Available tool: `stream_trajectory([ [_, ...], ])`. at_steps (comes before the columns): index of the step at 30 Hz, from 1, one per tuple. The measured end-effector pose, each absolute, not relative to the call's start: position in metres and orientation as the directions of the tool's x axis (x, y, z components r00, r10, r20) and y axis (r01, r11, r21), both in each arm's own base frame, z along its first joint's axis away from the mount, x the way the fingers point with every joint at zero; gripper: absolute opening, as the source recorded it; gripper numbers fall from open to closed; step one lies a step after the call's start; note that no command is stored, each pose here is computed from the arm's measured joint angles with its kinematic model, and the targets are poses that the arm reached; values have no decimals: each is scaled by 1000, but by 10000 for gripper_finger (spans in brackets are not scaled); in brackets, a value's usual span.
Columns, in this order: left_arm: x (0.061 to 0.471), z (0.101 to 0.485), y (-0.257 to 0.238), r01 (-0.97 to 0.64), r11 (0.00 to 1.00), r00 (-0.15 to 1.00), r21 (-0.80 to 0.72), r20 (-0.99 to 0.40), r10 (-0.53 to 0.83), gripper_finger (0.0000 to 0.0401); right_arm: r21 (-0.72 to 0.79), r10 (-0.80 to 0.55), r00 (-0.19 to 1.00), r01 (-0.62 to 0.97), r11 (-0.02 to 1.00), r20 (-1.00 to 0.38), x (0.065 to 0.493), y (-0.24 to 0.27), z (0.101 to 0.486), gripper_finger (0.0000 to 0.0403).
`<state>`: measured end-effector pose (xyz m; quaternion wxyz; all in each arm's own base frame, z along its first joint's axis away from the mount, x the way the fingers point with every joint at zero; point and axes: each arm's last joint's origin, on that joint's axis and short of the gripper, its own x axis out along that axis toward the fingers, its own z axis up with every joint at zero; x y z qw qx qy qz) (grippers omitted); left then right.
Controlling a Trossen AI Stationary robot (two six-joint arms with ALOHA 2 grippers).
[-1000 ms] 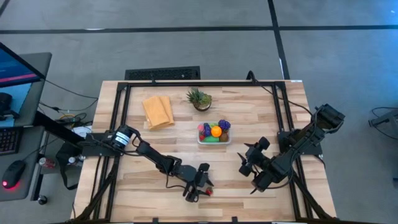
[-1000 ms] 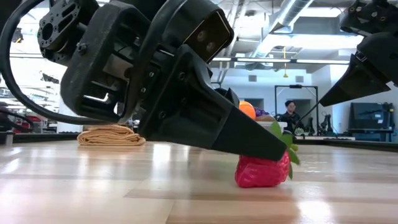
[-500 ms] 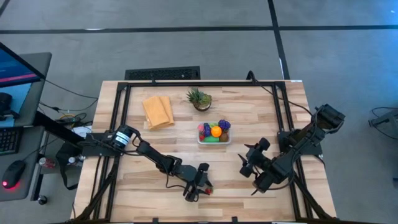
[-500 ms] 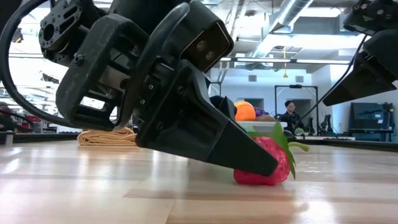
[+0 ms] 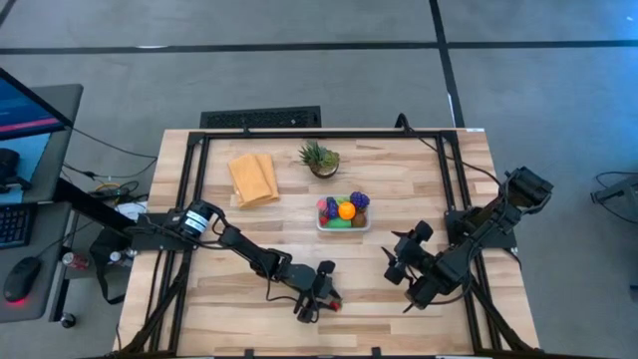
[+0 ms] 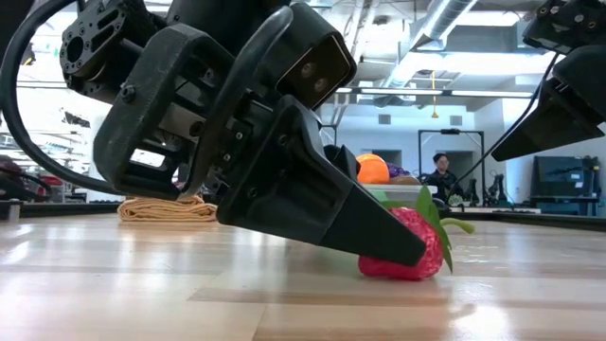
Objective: Pick and placing Produce into tupperware
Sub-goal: Put the red strawberry into the transparent container
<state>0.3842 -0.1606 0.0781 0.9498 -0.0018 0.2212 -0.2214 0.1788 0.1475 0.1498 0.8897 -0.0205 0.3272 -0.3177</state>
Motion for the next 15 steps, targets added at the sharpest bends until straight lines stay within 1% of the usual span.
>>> stream_trajectory([
  [5,385,78,-160,400,912,815,-91,-420,-400,144,-244,-579,584,552,797,-569,179,147,150,250],
  [11,386,80,-158,345,937,847,-47,-415,-332,144,-245,-579,584,552,797,-569,179,147,150,250],
  [15,387,95,-156,294,956,882,9,-387,-268,144,-244,-577,583,551,798,-572,179,148,150,250],
])
